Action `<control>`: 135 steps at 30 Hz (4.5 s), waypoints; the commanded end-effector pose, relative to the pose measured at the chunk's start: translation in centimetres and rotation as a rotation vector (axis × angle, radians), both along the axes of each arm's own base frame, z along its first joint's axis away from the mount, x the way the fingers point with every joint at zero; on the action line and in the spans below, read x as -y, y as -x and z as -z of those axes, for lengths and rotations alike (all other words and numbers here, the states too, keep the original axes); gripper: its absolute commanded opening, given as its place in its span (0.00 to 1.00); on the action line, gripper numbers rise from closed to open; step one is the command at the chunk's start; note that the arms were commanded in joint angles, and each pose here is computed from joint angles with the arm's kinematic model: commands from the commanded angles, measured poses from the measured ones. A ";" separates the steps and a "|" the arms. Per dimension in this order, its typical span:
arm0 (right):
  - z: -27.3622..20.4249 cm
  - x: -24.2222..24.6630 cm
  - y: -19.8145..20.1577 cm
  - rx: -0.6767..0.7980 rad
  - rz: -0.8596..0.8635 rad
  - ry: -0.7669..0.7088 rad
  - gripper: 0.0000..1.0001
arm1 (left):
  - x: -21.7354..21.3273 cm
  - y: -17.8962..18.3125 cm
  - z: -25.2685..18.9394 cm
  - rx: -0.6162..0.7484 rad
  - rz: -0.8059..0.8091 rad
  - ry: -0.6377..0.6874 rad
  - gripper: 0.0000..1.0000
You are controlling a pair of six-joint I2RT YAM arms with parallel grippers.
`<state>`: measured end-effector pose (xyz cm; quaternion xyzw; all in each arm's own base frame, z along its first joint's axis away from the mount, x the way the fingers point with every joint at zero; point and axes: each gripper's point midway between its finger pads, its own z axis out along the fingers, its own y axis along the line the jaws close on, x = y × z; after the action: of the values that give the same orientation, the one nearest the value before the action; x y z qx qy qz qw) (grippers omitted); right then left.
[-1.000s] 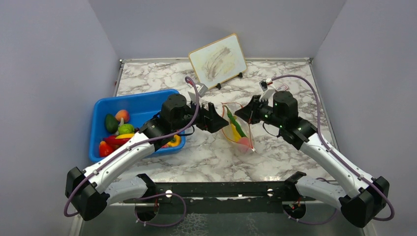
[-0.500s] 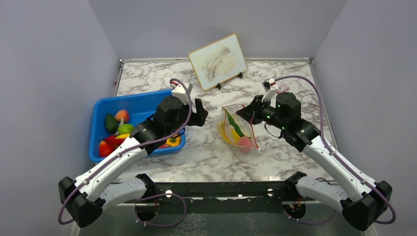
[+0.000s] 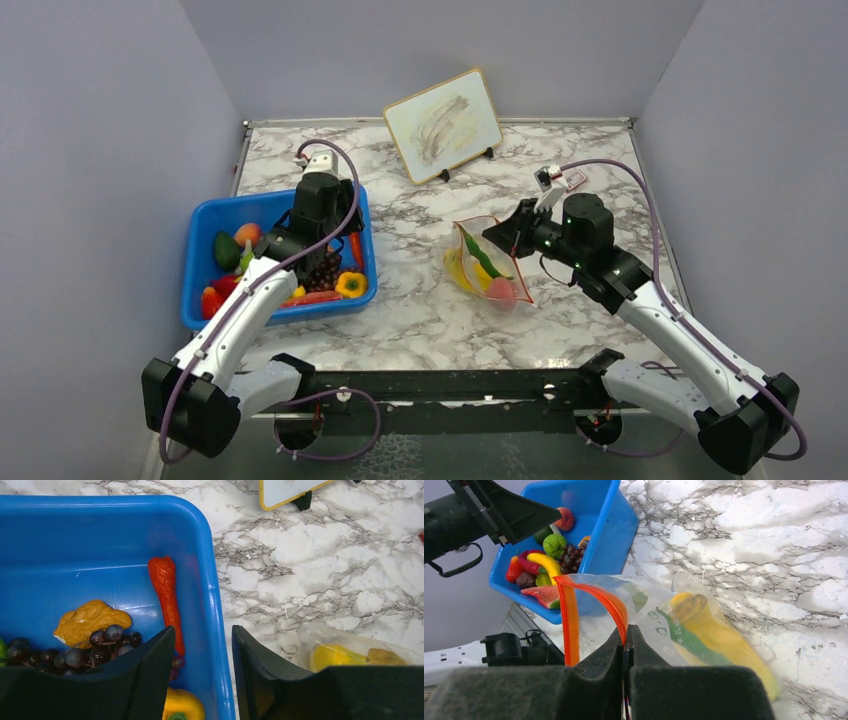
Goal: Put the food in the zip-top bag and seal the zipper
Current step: Pick up the fake vegetable from the bin, then place the fake vegetable in the zipper food storage bag.
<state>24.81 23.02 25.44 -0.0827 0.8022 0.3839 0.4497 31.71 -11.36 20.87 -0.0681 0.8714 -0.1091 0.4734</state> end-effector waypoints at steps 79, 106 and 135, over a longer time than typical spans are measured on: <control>-1.0 0.6 0.7 0.041 0.013 -0.035 0.01 | -3.8 -3.9 11.1 -0.262 0.003 0.167 0.15; -2.0 -1.8 0.7 -0.045 -0.063 -0.115 0.01 | 4.9 3.3 -8.3 0.223 0.399 0.451 0.13; -2.8 -2.2 1.4 -0.054 -0.089 -0.167 0.01 | 23.7 12.8 -13.2 0.472 0.885 0.519 0.13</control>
<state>23.57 24.64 25.35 -0.0576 0.8032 0.4419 0.3953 18.13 -34.71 32.03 0.1862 0.6767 -0.5403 0.4642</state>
